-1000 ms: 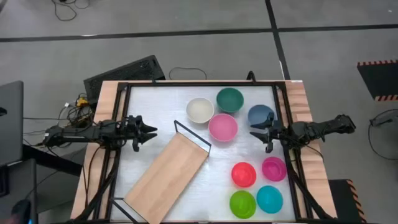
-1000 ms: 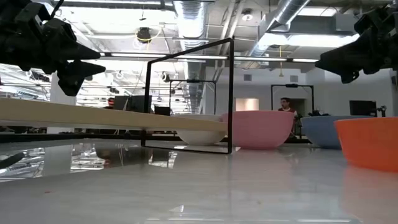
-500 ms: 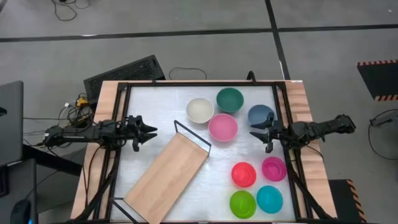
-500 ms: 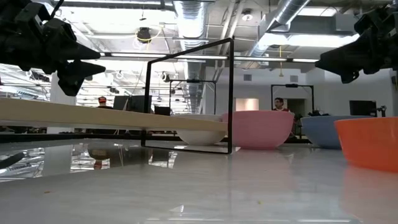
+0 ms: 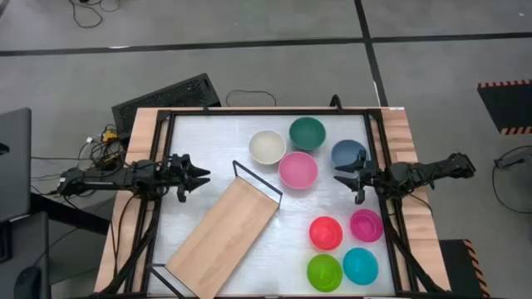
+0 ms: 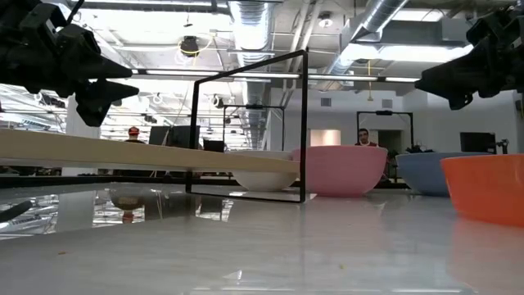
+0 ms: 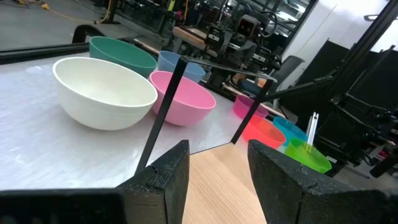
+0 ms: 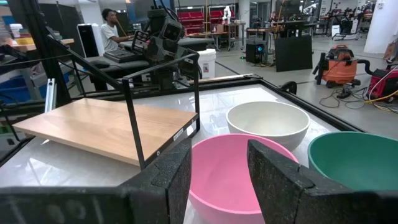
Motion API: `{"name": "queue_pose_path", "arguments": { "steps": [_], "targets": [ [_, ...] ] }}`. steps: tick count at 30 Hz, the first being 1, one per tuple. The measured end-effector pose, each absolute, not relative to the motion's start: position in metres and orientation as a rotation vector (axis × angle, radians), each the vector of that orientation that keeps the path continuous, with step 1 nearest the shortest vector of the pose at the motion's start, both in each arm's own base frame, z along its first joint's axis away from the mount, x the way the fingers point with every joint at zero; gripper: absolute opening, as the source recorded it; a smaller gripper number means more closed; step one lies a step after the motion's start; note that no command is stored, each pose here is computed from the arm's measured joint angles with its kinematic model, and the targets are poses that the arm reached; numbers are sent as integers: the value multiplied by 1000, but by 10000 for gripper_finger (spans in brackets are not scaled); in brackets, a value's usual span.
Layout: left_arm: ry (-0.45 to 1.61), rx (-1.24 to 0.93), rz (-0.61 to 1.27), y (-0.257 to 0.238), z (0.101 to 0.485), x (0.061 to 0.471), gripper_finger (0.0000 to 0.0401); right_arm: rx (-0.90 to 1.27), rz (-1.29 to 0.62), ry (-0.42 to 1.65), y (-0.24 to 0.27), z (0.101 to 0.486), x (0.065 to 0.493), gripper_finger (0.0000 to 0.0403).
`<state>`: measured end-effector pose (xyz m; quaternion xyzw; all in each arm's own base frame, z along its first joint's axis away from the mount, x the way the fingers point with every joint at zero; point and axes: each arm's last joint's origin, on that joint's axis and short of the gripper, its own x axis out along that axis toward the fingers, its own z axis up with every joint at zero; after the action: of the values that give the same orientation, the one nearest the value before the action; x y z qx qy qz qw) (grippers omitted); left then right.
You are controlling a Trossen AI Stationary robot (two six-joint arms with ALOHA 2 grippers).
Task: Place and stack bowls onto a shelf
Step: Put the big blue bowl on the shelf
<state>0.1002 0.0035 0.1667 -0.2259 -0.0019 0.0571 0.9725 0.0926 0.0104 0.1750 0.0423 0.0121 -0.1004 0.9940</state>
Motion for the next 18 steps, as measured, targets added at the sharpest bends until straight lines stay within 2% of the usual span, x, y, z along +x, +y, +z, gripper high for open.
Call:
{"name": "queue_pose_path", "arguments": {
  "steps": [18],
  "targets": [
    [-22,-534,144,4,167,100,148,85,-201,25,10,175,93,180]
  ]
}}
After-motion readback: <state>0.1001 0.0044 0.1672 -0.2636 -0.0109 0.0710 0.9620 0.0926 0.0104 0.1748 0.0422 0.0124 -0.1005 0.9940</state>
